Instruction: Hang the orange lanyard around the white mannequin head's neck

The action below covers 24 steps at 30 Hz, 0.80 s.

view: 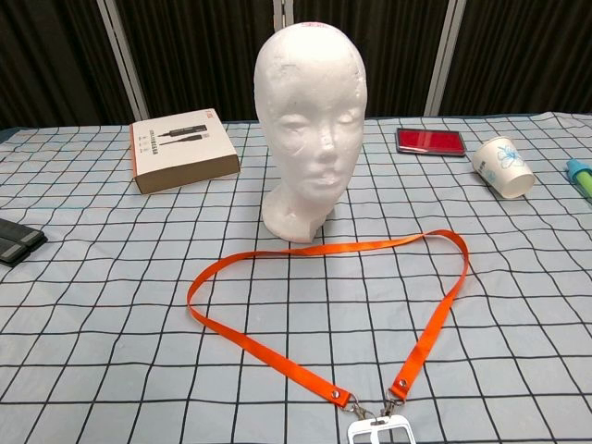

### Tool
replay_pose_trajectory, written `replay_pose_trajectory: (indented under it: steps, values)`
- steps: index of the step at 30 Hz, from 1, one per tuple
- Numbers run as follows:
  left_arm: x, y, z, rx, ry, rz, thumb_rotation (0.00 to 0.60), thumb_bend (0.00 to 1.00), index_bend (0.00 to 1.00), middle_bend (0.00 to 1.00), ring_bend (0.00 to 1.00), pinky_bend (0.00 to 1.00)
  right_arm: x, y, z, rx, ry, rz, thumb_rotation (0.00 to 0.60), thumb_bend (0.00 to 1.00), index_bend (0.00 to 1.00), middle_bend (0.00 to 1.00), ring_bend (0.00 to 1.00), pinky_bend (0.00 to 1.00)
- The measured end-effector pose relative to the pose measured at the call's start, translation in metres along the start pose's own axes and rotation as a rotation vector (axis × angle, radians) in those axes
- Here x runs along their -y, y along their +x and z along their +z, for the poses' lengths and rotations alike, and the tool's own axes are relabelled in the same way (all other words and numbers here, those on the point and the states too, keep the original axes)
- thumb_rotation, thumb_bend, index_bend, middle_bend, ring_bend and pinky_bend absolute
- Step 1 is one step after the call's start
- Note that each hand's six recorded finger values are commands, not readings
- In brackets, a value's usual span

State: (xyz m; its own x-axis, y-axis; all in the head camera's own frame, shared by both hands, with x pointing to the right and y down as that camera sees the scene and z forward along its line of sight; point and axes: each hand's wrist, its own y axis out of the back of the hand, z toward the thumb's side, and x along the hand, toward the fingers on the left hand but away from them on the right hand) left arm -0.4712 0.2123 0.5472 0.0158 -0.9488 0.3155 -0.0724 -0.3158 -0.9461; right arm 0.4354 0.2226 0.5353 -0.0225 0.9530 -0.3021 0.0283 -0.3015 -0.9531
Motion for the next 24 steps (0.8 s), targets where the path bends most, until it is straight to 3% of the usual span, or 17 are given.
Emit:
replay_pose_trajectory:
  steps: [10, 14, 18, 24]
  values:
    - [0.002, 0.002, 0.000, -0.001, -0.003, -0.012, 0.600, 0.00, 0.00, 0.00, 0.00, 0.00, 0.013, -0.005, 0.007, -0.015, -0.013, 0.058, 0.600, 0.00, 0.08, 0.00, 0.00, 0.00]
    - [0.007, 0.004, 0.000, -0.006, 0.004, -0.025, 0.600, 0.00, 0.00, 0.00, 0.00, 0.00, 0.024, -0.020, 0.020, -0.065, -0.015, 0.105, 0.600, 0.00, 0.22, 0.00, 0.00, 0.00]
    - [0.010, 0.006, 0.000, -0.010, 0.012, -0.033, 0.600, 0.00, 0.00, 0.00, 0.00, 0.00, 0.034, -0.043, 0.039, -0.128, -0.018, 0.152, 0.600, 0.13, 0.41, 0.00, 0.00, 0.00]
    - [0.014, 0.013, -0.002, -0.027, 0.035, -0.038, 0.600, 0.00, 0.00, 0.00, 0.00, 0.00, 0.056, -0.095, 0.087, -0.238, -0.022, 0.211, 0.600, 0.27, 0.49, 0.00, 0.00, 0.00]
